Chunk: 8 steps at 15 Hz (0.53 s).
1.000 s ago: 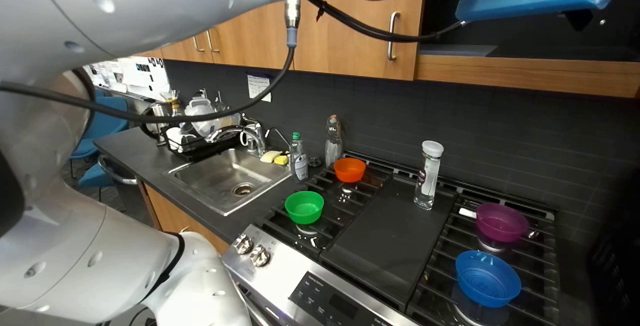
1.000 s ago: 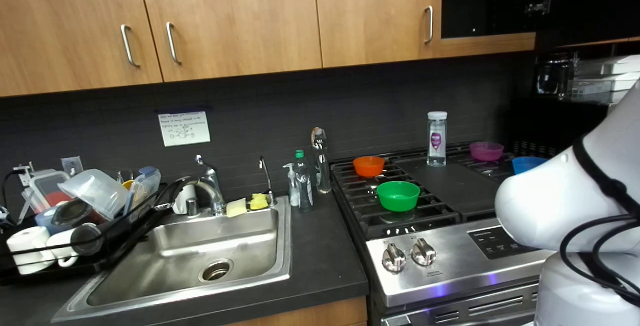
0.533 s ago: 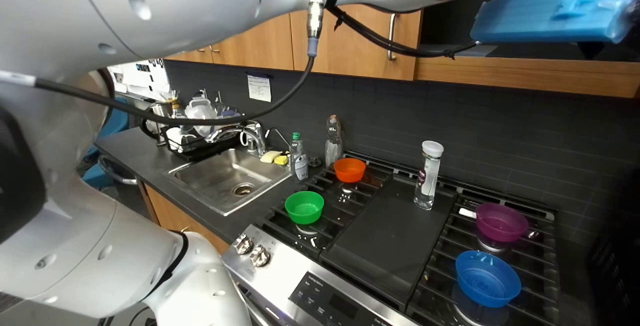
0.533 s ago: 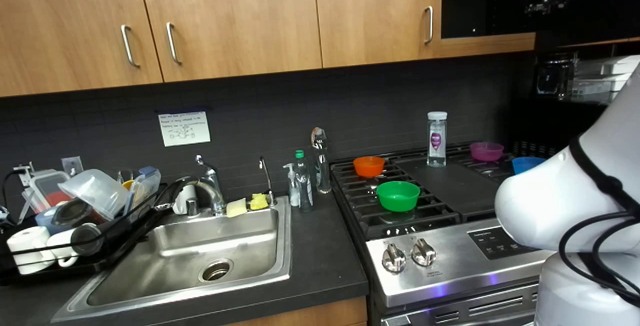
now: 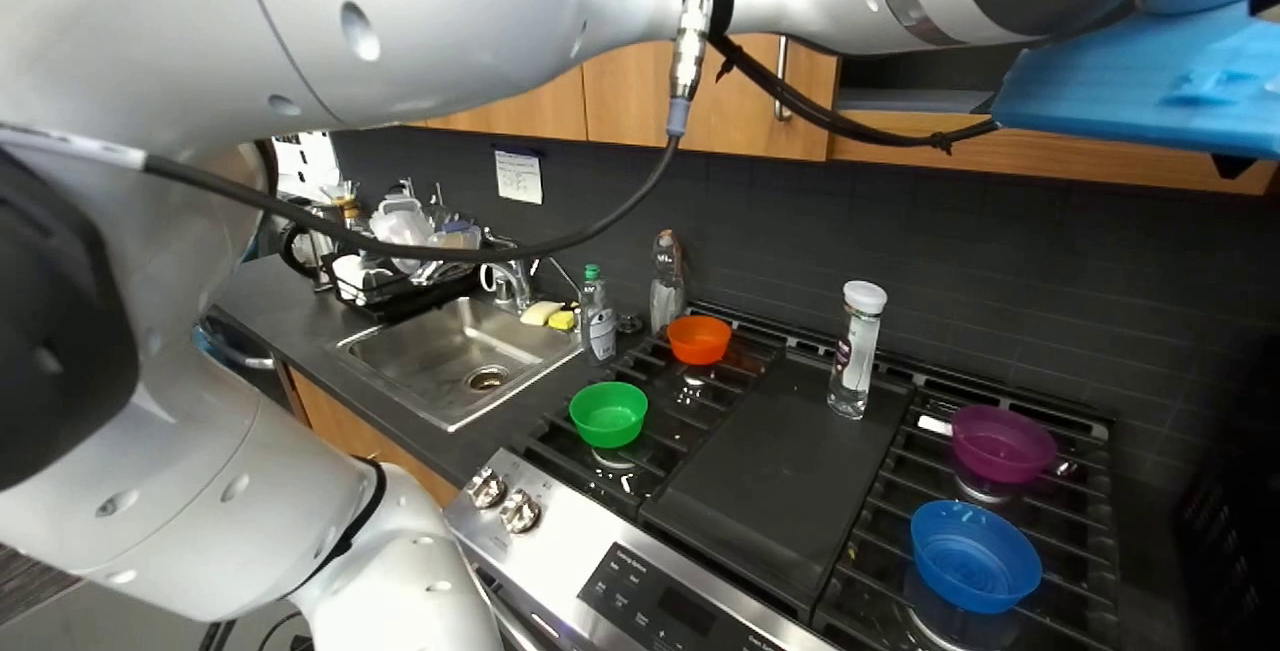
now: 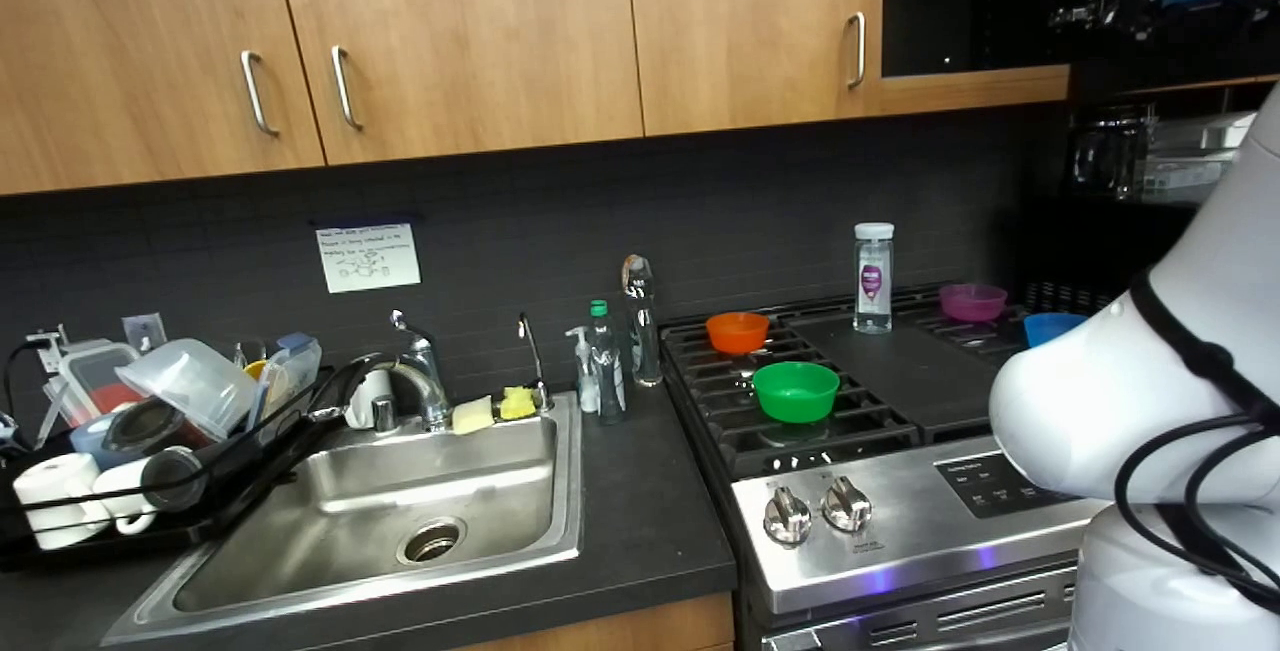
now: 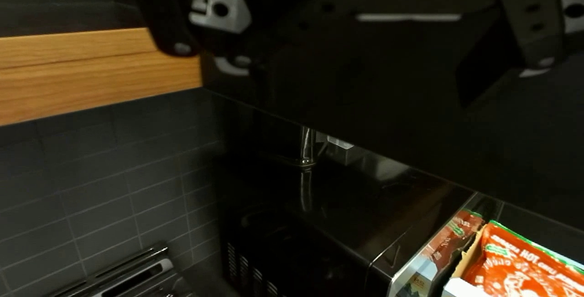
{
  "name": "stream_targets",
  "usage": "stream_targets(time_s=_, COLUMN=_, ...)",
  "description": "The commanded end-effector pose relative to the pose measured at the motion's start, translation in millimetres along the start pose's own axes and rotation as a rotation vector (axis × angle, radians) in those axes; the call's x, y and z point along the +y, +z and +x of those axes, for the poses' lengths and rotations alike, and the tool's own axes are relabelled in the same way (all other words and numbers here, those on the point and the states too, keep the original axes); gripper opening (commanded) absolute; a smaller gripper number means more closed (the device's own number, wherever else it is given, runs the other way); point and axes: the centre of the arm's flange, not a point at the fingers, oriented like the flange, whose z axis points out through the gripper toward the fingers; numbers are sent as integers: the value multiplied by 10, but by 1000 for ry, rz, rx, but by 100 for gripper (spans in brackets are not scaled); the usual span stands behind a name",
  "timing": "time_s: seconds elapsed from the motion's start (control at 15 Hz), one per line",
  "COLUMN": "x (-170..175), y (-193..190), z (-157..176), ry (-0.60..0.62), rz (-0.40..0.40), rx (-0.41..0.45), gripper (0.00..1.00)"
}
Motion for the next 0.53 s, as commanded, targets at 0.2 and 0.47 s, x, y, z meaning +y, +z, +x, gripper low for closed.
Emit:
stream_targets(time_s=0.2, x=-42, y=152, z=190, ry=6, rz=-13, rx=-28, gripper=100)
stream_targets(time_s=0.47, x=-199, y=152, z=155, ry=-32, rz=9, rx=-33, gripper=100)
